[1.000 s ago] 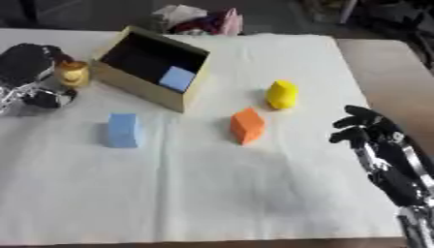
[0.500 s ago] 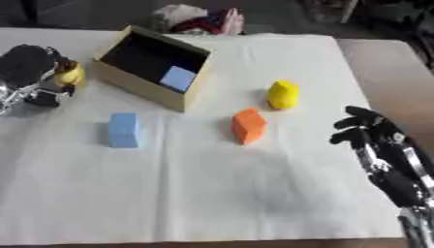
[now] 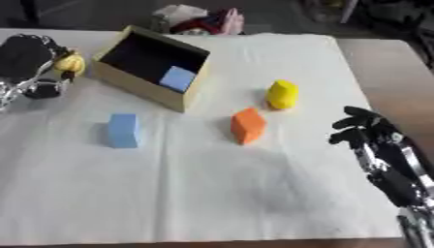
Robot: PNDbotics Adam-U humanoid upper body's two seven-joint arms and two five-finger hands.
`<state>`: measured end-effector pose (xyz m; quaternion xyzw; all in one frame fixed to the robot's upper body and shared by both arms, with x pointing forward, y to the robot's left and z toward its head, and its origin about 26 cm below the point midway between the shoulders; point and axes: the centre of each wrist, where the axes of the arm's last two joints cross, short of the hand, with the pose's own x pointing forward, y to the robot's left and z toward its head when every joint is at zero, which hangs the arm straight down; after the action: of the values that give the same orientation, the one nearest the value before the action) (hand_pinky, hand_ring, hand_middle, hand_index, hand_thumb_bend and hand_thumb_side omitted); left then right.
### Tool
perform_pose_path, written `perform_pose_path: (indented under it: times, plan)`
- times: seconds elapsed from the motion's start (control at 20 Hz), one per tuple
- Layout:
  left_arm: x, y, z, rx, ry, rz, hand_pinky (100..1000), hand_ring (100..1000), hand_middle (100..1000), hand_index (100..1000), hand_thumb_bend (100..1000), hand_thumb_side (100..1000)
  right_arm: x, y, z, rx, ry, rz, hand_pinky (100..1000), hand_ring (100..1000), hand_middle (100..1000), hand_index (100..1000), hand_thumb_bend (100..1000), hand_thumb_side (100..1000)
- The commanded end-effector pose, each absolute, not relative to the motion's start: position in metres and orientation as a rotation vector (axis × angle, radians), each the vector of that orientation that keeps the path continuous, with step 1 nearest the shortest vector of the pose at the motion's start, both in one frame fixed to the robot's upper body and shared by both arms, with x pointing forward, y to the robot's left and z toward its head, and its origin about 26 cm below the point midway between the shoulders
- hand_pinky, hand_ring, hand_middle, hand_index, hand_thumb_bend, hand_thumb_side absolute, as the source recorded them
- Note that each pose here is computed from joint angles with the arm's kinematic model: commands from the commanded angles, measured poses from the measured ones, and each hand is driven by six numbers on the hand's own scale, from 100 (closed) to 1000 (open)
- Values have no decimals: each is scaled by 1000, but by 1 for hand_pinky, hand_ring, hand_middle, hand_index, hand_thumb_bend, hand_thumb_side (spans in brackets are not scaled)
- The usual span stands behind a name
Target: Pick up objects on the table and place them in the box.
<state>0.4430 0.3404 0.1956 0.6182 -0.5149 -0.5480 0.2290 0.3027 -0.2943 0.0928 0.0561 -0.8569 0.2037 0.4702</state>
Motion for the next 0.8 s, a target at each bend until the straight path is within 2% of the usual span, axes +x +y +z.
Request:
perform_pose_path:
  times: [0.05,0.45,0.65,0.8]
  plan:
    - [435,344,230,1769,-1489,-1477,326,286,221,434,100,190,303,-300,102,116,-2119,522,737,601,658,860,100,470]
    - [412,318,276,1705,-1714,-1426,312,286,223,433,100,175,303,-301,103,113,-2116,527,737,602,659,861,100,470]
    - [415,297,276,1636,-1756,-1480,318,291,228,437,100,188,303,-299,103,123,-2115,532,738,602,660,861,100,470]
    - [426,285,263,1596,-1733,-1526,334,304,242,452,100,205,303,-299,102,127,-2114,532,738,602,660,861,100,470]
